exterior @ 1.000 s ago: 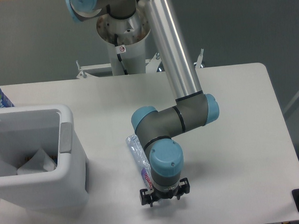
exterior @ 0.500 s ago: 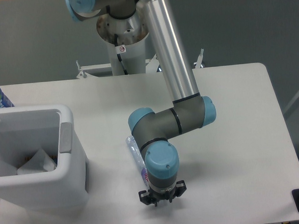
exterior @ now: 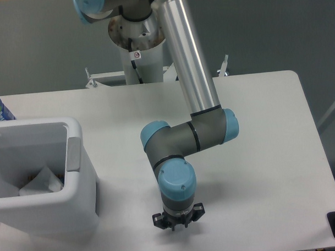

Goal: Place the trash in the trash can
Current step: 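Lower the gripper and close it around the bottle's cap end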

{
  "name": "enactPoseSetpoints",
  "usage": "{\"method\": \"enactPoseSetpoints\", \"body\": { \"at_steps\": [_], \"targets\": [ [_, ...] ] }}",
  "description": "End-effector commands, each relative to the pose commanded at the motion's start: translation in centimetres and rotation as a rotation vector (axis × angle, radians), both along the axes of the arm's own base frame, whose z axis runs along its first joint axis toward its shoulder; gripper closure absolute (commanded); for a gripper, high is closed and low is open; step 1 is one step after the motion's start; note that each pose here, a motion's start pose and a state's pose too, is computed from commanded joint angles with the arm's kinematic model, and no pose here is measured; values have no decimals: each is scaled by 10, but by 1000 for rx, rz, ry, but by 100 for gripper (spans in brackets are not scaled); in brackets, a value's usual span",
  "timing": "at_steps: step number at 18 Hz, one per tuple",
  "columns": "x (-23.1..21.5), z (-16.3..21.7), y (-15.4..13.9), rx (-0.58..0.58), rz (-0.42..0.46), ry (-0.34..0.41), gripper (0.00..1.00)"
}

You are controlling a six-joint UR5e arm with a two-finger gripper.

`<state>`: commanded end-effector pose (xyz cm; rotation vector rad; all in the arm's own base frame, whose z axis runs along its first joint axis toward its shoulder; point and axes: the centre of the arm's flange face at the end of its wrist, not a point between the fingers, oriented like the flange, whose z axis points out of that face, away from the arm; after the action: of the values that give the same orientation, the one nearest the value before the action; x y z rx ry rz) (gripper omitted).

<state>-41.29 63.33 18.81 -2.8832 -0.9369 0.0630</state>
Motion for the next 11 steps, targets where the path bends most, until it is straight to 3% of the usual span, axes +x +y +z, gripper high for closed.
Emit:
{"method": "enactPoseSetpoints", "body": {
  "at_steps": [7, 11],
  "targets": [
    [0, 0, 0, 1, -5, 1, 79],
    [1, 13, 1, 16, -18, 16, 79]
  ]
}}
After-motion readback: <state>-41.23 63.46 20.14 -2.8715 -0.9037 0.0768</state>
